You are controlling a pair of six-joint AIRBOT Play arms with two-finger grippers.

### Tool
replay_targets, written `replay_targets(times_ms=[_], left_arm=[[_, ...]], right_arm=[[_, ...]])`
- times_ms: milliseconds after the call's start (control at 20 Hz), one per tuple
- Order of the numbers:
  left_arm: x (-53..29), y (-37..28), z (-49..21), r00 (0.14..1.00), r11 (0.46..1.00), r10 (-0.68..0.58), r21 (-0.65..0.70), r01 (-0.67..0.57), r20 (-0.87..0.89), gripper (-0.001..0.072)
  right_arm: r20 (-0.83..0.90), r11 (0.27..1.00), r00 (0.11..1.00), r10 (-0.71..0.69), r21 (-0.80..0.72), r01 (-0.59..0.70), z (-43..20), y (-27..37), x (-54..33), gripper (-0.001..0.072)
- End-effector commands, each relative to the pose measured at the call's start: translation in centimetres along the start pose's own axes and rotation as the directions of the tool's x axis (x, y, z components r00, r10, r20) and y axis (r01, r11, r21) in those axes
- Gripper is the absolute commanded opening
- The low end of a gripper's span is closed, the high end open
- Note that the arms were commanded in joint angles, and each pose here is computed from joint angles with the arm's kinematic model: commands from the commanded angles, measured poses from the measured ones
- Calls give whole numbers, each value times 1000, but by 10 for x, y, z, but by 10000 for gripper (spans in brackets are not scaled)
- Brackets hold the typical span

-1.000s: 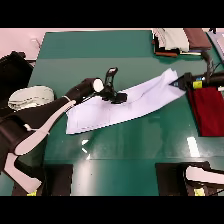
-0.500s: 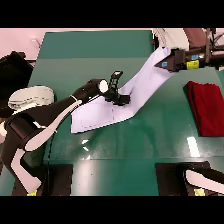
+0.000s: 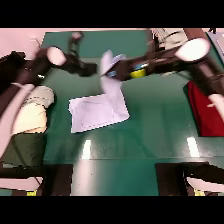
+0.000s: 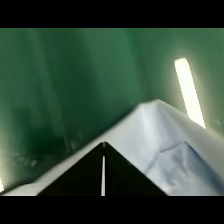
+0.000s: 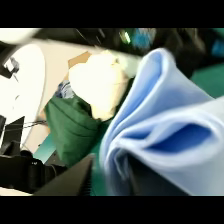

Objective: Fold the shirts.

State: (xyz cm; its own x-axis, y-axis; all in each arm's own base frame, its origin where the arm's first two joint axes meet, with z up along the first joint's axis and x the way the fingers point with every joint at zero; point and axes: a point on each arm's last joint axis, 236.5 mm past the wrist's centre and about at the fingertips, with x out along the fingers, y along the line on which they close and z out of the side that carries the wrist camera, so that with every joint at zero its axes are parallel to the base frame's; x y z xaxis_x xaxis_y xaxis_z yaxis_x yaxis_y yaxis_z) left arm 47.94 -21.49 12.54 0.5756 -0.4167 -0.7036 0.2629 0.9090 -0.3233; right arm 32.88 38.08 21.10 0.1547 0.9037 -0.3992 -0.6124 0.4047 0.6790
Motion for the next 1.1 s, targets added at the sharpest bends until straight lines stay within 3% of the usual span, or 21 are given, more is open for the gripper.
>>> replay_targets(times_ms=[0,100,250,400,500,550,600,800,1050], left_arm=[[-94,59,47,975,991,135,-29,-132,179,23],[-119,71,51,966,986,164,-47,-158,201,24],[-120,71,40,972,986,167,-10,-168,162,23],[-116,64,38,978,990,141,-11,-141,153,23],[-115,58,38,981,993,118,-21,-116,153,23],[-115,58,37,982,993,114,-22,-112,153,23],[-115,56,38,982,994,106,-22,-104,154,23],[-115,56,39,982,994,106,-19,-104,159,23],[-115,55,40,981,995,105,-20,-103,164,23]], right_arm=[[-29,996,998,61,-59,-63,-25,36,92,343],[-83,992,993,79,-87,-86,-31,42,107,344],[-144,993,989,-39,-118,22,-36,-9,84,343],[-158,980,967,-197,2,200,-50,-97,28,342],[-198,929,926,-320,124,348,-78,-168,-17,352],[-227,899,907,-355,183,398,-95,-198,-35,474],[-260,865,895,-363,263,428,-112,-226,-50,588],[-356,768,883,-307,455,451,-159,-285,-53,572],[-367,799,916,-162,496,340,-155,-273,26,567]])
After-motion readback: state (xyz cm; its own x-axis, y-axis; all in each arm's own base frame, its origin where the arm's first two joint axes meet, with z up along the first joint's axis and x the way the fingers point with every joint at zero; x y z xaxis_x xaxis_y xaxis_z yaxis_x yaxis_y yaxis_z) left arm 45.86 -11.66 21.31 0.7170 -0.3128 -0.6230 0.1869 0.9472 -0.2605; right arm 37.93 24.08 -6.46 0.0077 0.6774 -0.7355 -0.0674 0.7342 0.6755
